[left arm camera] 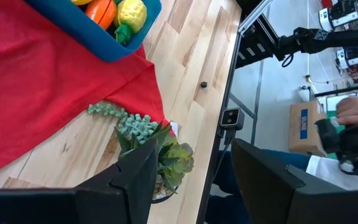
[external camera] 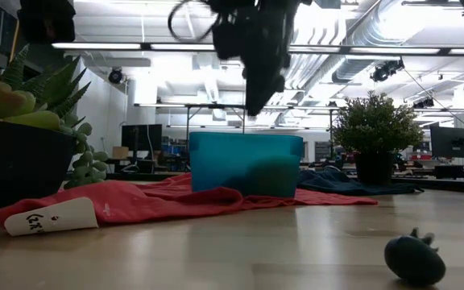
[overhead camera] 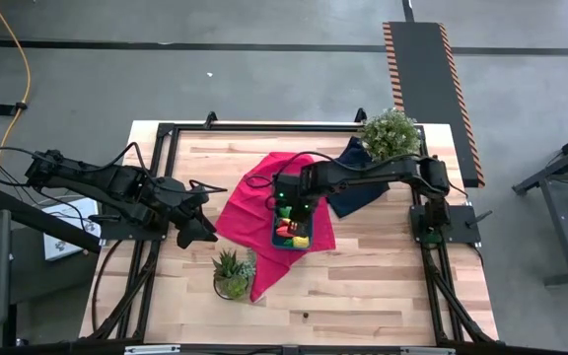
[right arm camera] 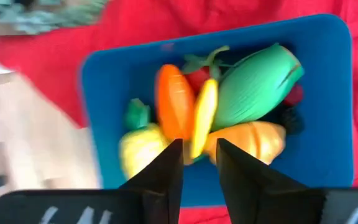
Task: Pick and placing Produce into tupperware
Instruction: Put the blueberry into the blue bin
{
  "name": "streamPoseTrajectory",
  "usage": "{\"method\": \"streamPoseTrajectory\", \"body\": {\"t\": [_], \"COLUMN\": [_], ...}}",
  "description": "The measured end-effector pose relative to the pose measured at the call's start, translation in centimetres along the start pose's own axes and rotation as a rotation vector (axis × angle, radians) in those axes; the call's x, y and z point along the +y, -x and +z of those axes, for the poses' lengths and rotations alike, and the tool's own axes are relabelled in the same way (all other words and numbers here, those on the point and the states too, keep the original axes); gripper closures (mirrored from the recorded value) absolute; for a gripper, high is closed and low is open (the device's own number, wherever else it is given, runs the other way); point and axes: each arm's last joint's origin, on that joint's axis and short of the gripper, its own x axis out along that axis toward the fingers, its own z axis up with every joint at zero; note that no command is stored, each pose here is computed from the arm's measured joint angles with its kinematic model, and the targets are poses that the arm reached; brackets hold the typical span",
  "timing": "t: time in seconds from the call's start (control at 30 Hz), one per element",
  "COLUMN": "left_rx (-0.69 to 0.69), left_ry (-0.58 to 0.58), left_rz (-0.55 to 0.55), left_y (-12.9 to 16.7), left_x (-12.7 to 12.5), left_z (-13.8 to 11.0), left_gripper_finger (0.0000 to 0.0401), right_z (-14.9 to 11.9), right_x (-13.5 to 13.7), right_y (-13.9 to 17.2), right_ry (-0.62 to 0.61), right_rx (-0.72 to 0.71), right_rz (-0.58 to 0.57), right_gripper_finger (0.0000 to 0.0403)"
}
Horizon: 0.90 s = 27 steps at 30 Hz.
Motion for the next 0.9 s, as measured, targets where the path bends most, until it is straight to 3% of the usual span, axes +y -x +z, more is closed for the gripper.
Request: {"method": "streamPoseTrajectory", "body": {"t": [0.33, 0.7, 0.9], "left_rx": [-0.016, -0.092, -0.115], "left_ry": [-0.006, -0.012, -0.012], "left_rz": [0.006, 0.067, 0.085], "left_y": [0.0, 0.0, 0.0], "left_x": [0.0, 0.2, 0.2], "left_z": [0.1, 0.3, 0.4], "left_gripper_finger": [0.0208, 0.0208, 0.0208], "right_z": [-3.2, -6.3, -8.0], "right_x": [8.3, 16.0, 18.7], "right_y": [4.5, 4.6, 4.1], "right_ry": [0.164, 0.271, 0.282], "right_rx": [-0.084, -0.173, -0.19], "right_rz": [0.099, 0.129, 0.112], "right_gripper_finger": [0.0316, 0.0316, 0.0316]}}
